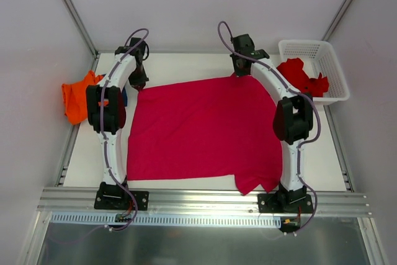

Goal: Fold and stack the t-shirts
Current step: Fold the tshirt

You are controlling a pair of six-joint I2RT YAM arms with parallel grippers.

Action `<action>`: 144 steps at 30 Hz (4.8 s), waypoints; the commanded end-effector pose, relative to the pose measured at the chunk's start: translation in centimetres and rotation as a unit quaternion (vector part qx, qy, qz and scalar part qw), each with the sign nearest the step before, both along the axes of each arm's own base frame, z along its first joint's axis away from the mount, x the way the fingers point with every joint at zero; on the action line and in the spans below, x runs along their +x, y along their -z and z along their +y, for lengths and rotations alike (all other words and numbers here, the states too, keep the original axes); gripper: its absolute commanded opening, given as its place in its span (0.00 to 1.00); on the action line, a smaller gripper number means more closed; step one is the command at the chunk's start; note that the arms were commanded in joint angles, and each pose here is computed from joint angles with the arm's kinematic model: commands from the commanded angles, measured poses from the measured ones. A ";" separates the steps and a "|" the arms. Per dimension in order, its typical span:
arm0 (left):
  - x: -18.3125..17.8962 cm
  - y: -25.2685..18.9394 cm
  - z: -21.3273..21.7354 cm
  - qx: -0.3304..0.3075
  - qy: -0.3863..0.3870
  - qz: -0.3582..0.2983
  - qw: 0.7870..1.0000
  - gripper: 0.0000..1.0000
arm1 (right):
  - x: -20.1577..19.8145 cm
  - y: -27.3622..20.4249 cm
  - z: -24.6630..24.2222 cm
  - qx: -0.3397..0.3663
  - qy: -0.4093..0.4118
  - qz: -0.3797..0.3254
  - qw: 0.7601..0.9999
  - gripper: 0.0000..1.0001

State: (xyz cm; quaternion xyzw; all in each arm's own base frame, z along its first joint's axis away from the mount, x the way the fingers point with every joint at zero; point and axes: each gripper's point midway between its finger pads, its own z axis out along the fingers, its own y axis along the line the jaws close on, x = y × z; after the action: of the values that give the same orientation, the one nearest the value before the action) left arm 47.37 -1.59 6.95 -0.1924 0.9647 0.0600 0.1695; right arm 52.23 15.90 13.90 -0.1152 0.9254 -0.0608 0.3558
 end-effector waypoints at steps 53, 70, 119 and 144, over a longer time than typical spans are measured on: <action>-12.6 -7.6 0.7 0.128 -0.049 -0.105 0.985 0.81 | -21.5 -1.9 -3.8 -0.099 0.112 -0.054 0.987 0.63; -8.4 1.9 -5.4 0.075 0.062 0.026 0.995 0.70 | -8.0 2.8 -2.0 -0.100 0.103 0.041 0.989 0.56; -11.1 2.3 -3.8 0.103 0.064 0.042 0.992 0.67 | -21.7 1.8 -12.7 -0.155 0.216 0.103 0.958 0.74; -9.7 2.5 -4.3 0.091 0.071 0.042 0.992 0.62 | -15.9 12.4 -1.5 0.094 0.102 0.267 0.954 0.00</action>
State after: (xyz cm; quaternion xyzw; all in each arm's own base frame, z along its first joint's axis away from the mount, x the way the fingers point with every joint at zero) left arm 36.65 -5.19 4.04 -0.1128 0.9684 0.1625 0.1519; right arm 34.70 13.60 2.00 -0.0120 0.9949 -0.0062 0.0999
